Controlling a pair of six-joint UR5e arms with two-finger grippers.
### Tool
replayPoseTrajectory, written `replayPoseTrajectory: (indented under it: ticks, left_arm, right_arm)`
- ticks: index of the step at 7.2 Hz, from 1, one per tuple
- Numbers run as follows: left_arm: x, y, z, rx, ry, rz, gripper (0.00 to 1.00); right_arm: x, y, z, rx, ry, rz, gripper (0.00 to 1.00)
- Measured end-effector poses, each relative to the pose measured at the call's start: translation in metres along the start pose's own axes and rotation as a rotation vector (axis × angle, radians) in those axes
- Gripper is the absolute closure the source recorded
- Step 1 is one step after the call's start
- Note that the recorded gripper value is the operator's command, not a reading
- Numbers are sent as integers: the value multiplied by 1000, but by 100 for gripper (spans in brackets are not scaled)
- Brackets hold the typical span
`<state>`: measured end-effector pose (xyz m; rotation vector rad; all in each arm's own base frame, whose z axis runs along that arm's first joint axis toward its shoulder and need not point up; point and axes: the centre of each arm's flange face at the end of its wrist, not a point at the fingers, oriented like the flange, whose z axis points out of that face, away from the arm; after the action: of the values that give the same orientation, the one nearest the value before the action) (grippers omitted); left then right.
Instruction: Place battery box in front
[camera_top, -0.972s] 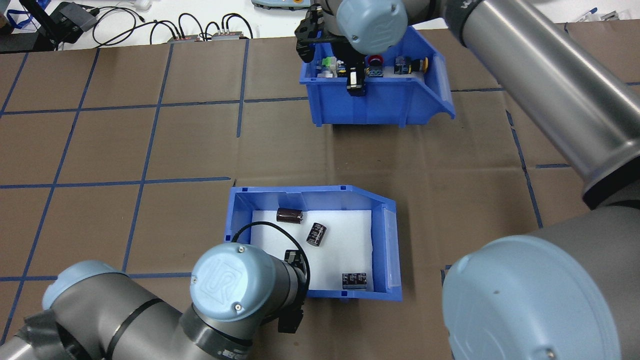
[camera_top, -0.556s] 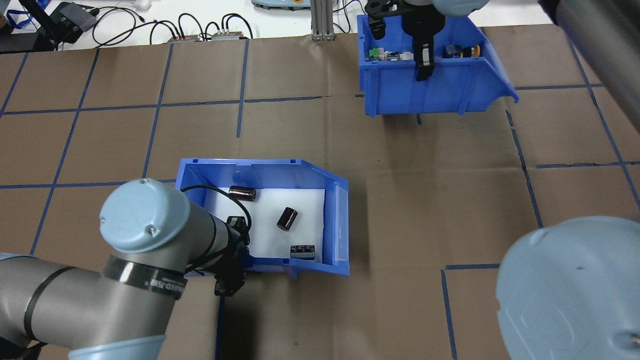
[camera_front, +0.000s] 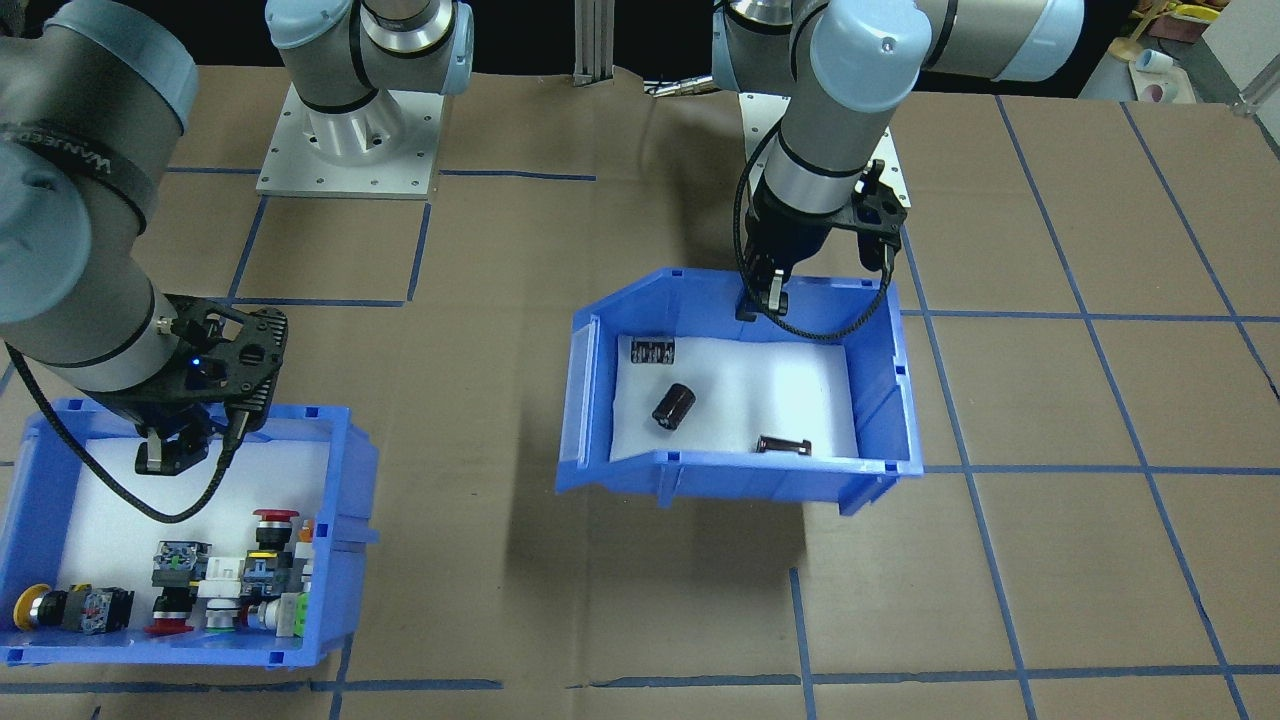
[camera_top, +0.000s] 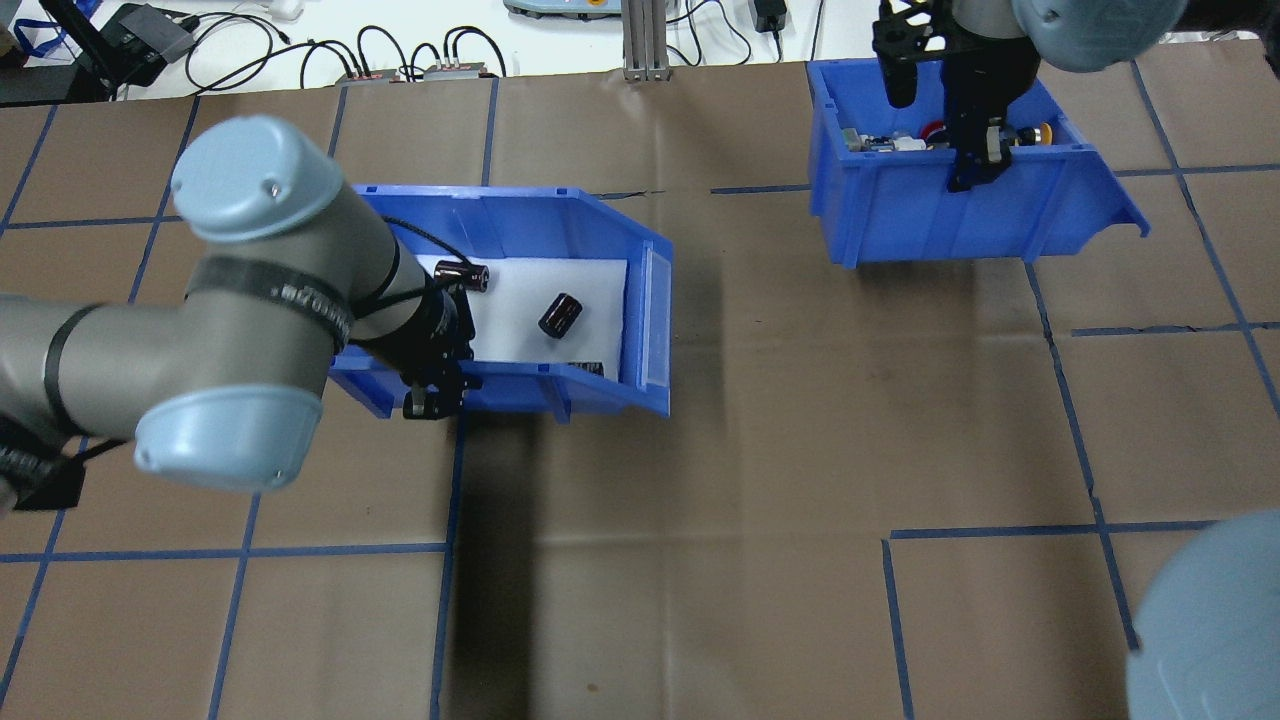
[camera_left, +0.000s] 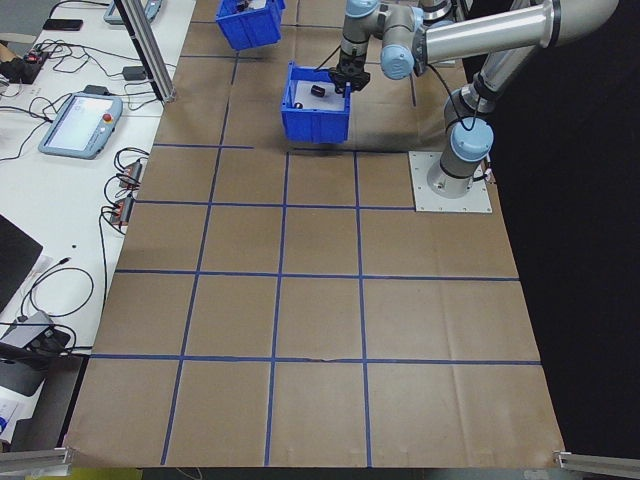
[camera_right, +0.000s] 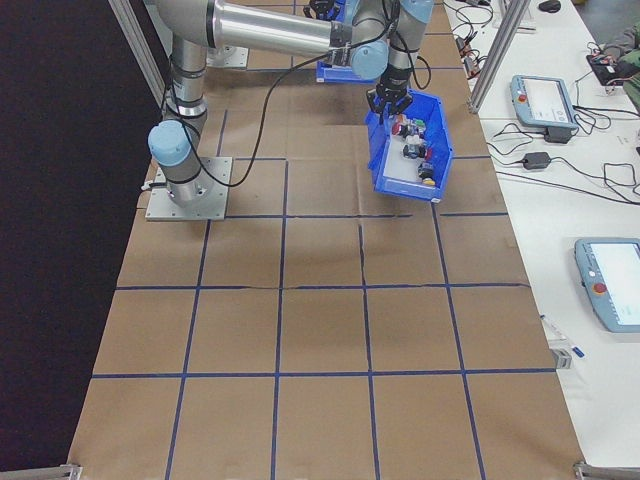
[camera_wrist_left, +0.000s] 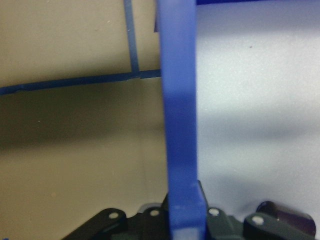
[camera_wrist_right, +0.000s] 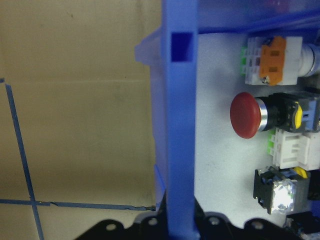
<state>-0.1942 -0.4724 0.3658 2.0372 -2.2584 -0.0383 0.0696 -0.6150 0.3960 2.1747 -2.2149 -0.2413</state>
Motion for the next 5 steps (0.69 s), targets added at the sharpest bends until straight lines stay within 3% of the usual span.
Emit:
replayPoseTrajectory:
  ticks: [2, 5]
  left_arm:
    - [92, 15, 2, -6, 29, 13, 100]
    - [158, 61, 35, -24, 32, -22, 100]
  right_arm:
    - [-30, 35, 23, 4, 27, -1, 96]
    - [-56, 62, 46, -2, 82, 11, 95]
